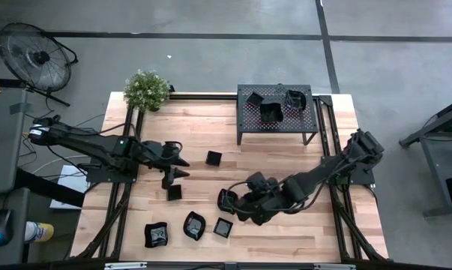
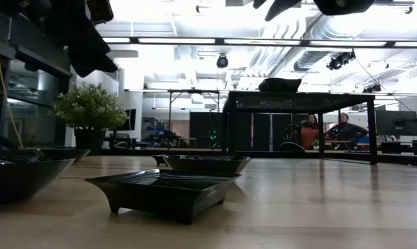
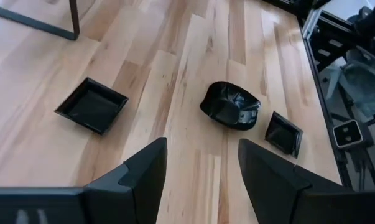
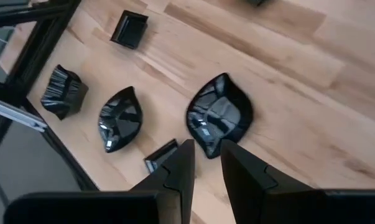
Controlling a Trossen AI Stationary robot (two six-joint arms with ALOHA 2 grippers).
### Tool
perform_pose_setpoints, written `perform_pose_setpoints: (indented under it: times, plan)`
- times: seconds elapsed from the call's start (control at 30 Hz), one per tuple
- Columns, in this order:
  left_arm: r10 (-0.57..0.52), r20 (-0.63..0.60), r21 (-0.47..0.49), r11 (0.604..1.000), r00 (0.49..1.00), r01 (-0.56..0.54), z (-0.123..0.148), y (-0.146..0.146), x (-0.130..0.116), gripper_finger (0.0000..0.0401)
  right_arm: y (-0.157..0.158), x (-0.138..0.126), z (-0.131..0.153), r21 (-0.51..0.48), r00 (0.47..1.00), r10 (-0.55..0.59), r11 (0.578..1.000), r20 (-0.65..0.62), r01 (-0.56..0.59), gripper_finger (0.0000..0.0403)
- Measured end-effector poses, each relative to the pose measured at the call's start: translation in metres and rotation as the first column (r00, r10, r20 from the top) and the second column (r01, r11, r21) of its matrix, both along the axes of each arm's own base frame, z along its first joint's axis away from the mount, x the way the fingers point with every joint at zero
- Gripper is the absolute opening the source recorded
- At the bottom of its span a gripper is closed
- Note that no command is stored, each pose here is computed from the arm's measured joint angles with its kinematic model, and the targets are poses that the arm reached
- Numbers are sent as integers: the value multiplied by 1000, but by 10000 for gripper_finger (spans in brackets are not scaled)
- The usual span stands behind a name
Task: Pick & Place Mini shaped plates
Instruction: Stack the black leaf-shaped plate on top of the black leaf-shaped plates on the shelf
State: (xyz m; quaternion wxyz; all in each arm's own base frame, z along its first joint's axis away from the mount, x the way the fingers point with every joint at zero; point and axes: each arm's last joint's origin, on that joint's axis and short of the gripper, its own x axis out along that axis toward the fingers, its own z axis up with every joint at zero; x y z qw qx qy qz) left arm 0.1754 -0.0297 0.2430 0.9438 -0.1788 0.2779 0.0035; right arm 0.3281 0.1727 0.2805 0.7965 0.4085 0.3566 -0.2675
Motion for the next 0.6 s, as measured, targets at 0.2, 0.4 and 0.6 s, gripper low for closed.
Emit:
perform_pose_setpoints:
  times: [0.2,0.4,0.6]
  plan:
    - [-25,26,30,999,999,25,9,3,-18,195,1,10,-9,38,999,-45,998,19,44,74]
    - [-35,20,46,998,999,34,11,6,-32,195,-8,16,-10,63,996,-84,995,21,82,74]
    - [-56,37,53,997,998,54,15,7,-44,195,-17,24,-14,83,995,-97,992,7,96,74]
